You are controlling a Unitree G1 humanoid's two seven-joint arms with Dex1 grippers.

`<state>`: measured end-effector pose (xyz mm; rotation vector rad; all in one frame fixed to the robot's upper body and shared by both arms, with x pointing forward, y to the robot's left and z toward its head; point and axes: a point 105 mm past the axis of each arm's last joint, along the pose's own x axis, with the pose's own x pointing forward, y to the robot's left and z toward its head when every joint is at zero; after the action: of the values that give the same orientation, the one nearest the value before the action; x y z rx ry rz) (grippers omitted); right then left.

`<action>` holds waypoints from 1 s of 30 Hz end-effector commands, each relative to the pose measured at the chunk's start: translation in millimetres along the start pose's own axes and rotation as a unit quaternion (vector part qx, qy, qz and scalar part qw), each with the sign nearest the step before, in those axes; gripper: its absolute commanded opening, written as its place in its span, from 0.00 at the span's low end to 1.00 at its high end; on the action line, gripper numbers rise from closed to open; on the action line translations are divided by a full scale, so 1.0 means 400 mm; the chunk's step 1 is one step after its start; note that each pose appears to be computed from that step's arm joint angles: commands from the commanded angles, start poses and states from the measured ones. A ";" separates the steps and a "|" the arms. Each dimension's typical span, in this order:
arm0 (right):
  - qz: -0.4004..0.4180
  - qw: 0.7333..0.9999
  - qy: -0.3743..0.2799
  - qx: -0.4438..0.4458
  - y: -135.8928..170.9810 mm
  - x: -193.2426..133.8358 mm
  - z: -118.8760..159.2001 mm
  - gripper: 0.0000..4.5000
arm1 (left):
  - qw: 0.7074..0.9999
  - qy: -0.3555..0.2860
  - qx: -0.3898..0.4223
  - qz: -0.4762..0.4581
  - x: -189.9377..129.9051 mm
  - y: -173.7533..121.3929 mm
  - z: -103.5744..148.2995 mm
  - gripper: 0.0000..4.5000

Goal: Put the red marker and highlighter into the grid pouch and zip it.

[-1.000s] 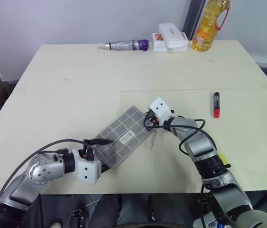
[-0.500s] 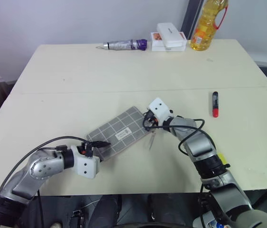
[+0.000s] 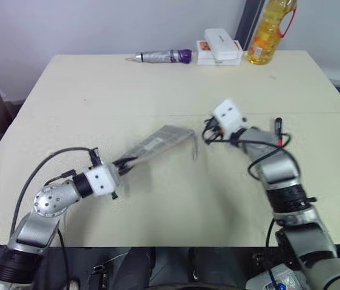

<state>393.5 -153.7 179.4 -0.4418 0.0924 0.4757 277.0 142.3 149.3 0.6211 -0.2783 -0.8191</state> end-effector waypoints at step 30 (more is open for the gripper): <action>0.116 0.985 -0.073 0.108 0.126 -0.011 0.088 0.17 | 0.992 -0.043 -0.111 0.040 0.053 0.002 0.078 0.00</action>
<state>369.7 -107.7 171.0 -0.1408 0.1355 0.6870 280.9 117.2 164.5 0.3510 -0.2340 -0.7918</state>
